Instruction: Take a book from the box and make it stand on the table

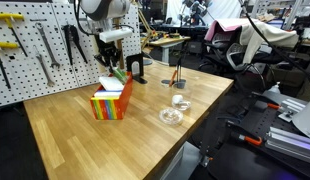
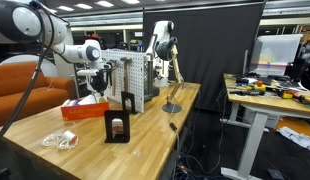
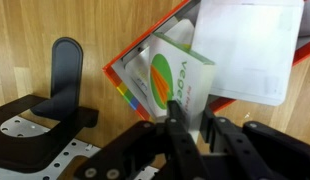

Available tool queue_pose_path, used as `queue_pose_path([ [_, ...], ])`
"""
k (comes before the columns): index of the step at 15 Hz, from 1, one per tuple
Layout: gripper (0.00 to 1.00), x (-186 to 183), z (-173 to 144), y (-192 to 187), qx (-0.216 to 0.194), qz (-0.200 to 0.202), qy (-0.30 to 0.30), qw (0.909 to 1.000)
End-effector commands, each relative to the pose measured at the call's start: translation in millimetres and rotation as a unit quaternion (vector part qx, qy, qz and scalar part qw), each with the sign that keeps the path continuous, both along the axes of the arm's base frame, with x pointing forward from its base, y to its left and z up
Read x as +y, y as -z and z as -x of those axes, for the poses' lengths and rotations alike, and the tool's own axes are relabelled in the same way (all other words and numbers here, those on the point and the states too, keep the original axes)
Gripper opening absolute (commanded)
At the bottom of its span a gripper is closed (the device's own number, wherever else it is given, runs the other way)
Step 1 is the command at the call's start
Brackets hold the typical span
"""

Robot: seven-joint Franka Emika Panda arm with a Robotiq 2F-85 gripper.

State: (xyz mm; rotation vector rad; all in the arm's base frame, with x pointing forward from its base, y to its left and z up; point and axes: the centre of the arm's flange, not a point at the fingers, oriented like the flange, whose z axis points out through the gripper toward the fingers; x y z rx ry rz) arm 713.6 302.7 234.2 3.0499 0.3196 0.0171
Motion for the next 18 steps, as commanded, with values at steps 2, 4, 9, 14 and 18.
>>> queue_pose_path([
  [2, 0.04, -5.7, -7.3, -11.9, -0.013, 0.008, 0.016, 0.9998],
  [4, 0.03, -12.9, -8.6, -24.2, -0.028, 0.002, 0.028, 0.9992],
  [9, 0.04, -28.7, -7.5, -53.6, -0.053, -0.008, 0.060, 0.9968],
  [14, 0.04, -62.4, 11.5, -80.8, -0.075, -0.022, 0.122, 0.9895],
  [18, 0.04, -86.3, 43.0, -85.9, -0.075, -0.022, 0.180, 0.9804],
])
